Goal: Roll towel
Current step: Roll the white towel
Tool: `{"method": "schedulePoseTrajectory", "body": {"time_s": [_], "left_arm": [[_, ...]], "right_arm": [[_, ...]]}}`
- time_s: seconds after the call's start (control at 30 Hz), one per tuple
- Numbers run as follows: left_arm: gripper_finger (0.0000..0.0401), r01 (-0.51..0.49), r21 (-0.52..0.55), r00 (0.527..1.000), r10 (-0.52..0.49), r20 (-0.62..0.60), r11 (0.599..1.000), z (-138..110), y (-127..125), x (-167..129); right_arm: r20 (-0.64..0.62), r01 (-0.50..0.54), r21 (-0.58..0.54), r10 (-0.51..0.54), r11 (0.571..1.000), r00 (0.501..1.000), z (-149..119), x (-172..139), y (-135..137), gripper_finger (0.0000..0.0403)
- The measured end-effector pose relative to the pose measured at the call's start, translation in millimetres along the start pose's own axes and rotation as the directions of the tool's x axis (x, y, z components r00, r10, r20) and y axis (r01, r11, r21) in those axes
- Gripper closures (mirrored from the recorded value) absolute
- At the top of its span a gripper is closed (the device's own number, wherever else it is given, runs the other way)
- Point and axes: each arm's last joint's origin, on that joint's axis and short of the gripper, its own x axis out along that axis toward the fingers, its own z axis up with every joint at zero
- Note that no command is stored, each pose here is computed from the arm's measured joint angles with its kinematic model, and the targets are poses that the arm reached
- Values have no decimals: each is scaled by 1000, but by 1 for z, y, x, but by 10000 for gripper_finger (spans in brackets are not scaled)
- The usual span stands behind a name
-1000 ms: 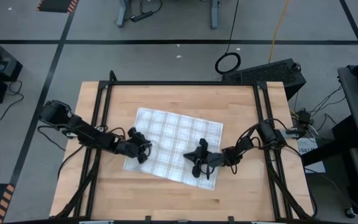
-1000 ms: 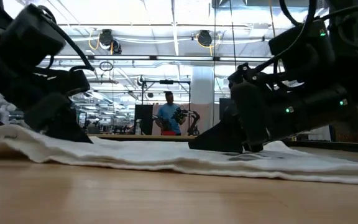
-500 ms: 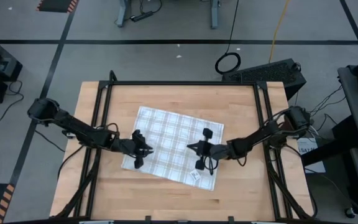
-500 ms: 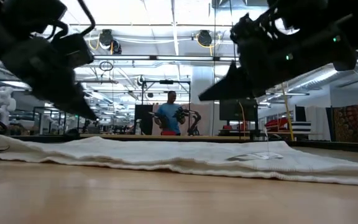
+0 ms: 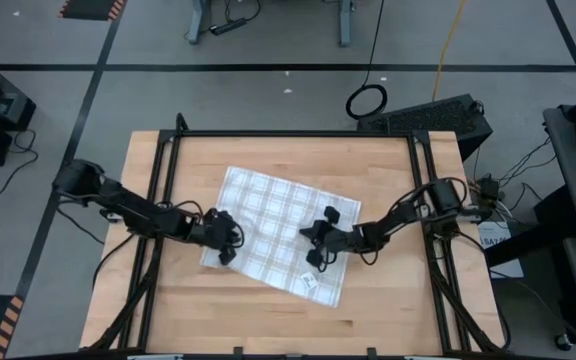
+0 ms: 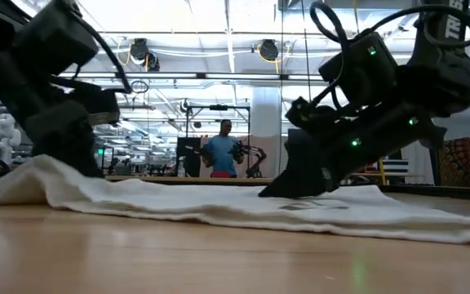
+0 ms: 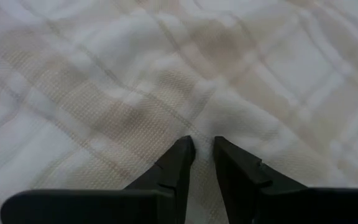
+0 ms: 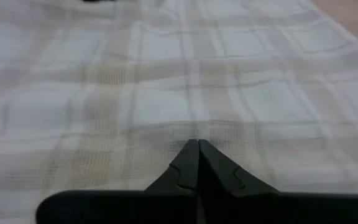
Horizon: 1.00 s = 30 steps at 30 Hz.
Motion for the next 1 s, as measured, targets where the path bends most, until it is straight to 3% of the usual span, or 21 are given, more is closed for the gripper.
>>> {"method": "schedulePoseTrajectory", "body": {"time_s": [0.23,0.57,0.77,1.0], "left_arm": [[320,-68,22,998,69,-4,997,8,14,7],[320,-168,182,985,159,59,969,45,24,6],[320,-67,316,996,81,-31,946,64,17,-1],[320,6,339,993,34,-113,941,84,3,-15]], "right_arm": [[19,-63,152,61,986,998,-12,-6,19,403],[73,-37,203,22,978,997,-19,-22,38,403],[143,-4,195,-25,981,989,3,-34,37,403],[218,50,73,-65,996,974,44,-46,23,403]]}}
